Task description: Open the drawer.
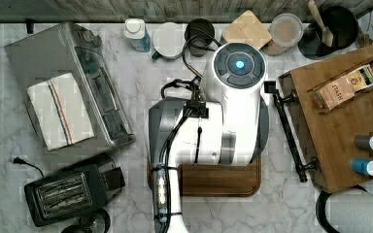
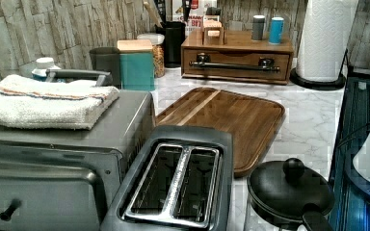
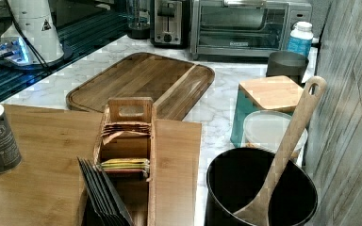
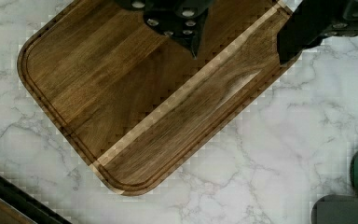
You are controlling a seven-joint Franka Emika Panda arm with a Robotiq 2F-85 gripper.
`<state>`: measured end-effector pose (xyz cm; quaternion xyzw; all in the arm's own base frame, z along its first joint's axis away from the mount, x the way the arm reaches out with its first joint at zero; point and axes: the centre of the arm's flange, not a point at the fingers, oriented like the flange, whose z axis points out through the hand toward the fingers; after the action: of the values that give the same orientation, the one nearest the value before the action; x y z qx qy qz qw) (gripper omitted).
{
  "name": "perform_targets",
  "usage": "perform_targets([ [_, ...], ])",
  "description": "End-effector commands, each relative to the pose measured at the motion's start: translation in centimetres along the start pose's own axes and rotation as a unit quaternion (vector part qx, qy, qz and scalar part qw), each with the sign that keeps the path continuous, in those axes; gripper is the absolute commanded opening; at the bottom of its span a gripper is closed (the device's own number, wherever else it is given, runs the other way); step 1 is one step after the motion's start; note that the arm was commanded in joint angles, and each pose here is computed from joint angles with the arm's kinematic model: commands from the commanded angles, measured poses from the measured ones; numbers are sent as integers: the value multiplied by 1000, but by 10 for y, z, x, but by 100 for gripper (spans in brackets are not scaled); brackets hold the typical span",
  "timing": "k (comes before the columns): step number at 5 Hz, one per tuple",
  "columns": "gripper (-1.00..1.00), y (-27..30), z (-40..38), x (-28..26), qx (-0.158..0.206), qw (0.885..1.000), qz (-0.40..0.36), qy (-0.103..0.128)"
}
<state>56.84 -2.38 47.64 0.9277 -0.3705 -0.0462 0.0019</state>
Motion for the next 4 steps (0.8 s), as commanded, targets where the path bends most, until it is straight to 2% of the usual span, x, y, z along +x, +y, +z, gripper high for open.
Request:
perform_targets([
  [1,100,0,0,0,2,1000,1,-1],
  [2,100,15,9,-14,17,997,-77,11],
  [3,100,35,15,-14,14,984,-176,34],
  [4,100,74,33,0,33,958,-281,34],
])
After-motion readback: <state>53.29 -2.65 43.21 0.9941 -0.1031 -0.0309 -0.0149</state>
